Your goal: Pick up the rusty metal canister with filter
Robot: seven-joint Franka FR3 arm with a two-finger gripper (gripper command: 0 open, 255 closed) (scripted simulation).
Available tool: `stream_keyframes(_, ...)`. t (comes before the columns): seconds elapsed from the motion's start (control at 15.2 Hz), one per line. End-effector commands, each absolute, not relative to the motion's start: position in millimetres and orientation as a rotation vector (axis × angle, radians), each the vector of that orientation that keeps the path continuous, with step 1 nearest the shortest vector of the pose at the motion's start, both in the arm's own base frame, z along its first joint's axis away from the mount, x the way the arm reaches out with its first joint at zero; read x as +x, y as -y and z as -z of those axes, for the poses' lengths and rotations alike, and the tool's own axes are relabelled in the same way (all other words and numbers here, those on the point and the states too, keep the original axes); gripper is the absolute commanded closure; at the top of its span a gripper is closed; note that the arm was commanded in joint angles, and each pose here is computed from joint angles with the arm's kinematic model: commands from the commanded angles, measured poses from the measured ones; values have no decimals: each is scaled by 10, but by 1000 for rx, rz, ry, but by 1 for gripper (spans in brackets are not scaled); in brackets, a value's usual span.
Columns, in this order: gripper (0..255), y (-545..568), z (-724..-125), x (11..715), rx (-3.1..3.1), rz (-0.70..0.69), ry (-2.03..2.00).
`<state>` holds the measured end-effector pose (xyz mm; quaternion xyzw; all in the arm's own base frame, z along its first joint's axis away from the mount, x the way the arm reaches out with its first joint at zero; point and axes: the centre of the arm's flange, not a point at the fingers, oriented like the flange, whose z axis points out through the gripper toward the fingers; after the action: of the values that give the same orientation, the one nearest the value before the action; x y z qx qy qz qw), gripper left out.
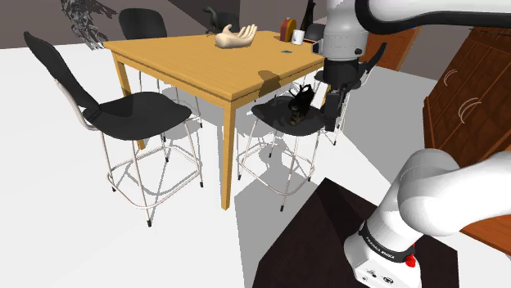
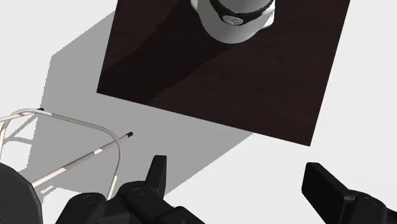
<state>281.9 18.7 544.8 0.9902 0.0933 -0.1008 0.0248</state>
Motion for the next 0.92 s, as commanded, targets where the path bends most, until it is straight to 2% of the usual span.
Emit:
stream_keyframes(0.0, 0, -187, -5448, 2819, 3063, 312, -289)
stream_keyframes(0.86, 0, 1225, -5473, 3700, 3006, 339, -478)
